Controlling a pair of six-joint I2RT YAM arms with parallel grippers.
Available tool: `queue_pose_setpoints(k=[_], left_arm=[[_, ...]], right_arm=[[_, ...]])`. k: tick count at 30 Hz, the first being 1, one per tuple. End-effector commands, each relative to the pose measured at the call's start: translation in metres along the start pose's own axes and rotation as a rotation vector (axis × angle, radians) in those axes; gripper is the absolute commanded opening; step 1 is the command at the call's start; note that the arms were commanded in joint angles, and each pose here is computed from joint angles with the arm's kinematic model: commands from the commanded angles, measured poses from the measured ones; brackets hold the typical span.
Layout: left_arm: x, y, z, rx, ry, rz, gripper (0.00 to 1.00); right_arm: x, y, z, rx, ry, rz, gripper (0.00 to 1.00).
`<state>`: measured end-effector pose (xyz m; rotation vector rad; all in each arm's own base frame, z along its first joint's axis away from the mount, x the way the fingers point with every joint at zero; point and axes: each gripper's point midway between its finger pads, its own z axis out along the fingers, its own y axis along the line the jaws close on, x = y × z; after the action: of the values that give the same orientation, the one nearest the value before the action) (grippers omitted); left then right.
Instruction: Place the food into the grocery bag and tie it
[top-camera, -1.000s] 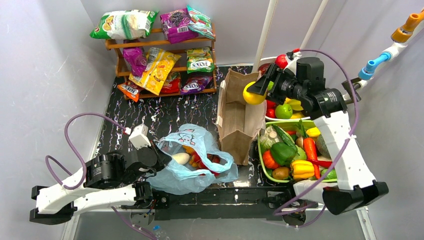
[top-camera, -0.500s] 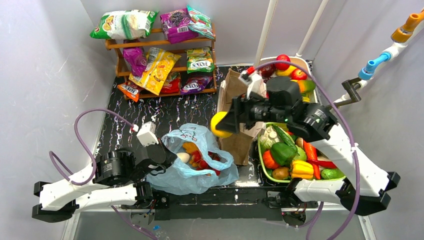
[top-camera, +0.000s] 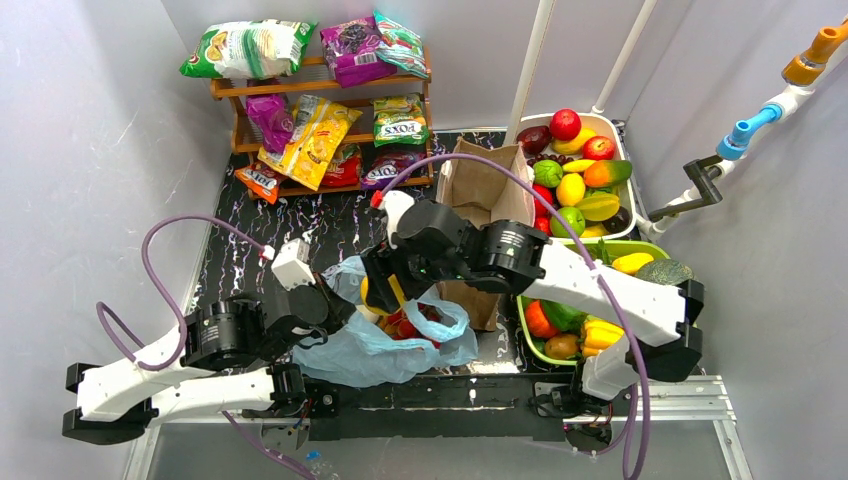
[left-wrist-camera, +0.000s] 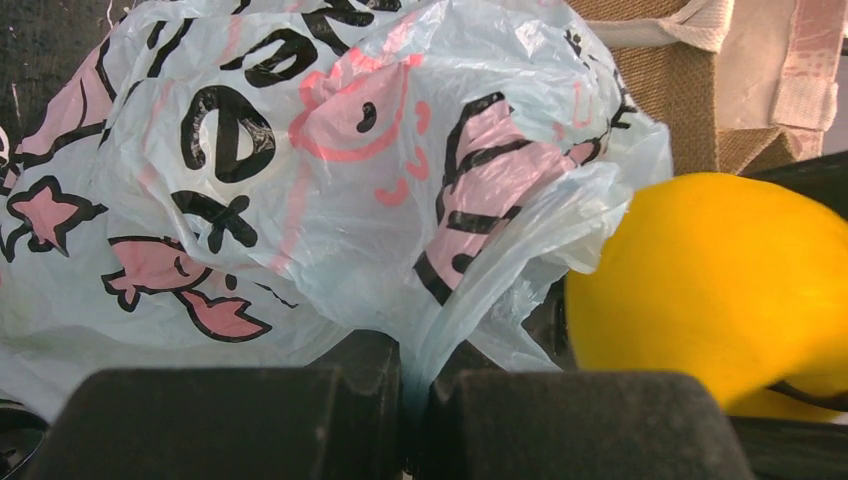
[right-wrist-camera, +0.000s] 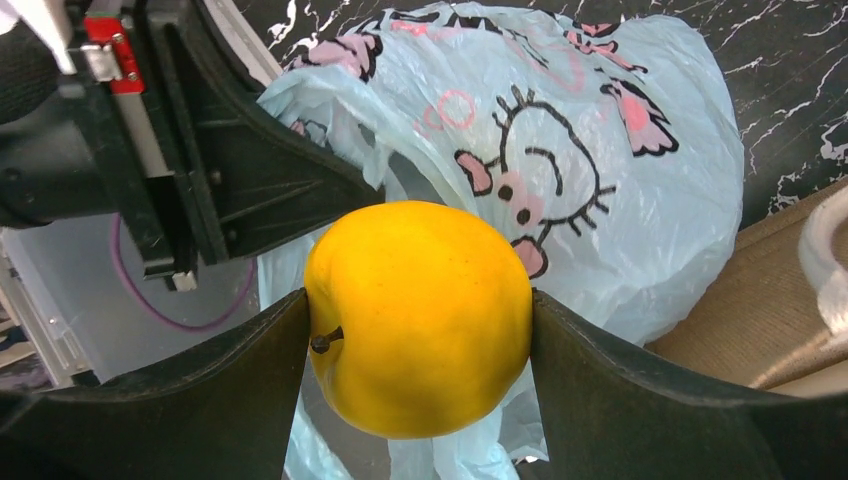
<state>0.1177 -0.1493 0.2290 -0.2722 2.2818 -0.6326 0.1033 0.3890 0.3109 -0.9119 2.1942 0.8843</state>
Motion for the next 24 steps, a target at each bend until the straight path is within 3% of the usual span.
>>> queue_pose_setpoints(k=[1,3,14,24], left_arm=[[-0.011,0.005,-0.006,0.003,-0.037,-0.023,0.0],[-0.011,0.006,-0.008,0.007,-0.038,-0.028,0.0],[-0.011,0.01,-0.008,0.008,-0.042,-0.032,0.0],[-0.012,0.013,-0.011,0.011,-0.044,-0.038,0.0]], right_arm=[[-0.024,0.012,-0.005,0.007,-0.066,-0.036,0.72],[-0.021,0.016,-0.001,0.001,-0.042,-0.049,0.78],[-0.008,0.047,-0.002,-0.104,0.011,-0.143,0.85],[-0.019,0.033,0.008,0.015,-0.046,-0.152,0.88]])
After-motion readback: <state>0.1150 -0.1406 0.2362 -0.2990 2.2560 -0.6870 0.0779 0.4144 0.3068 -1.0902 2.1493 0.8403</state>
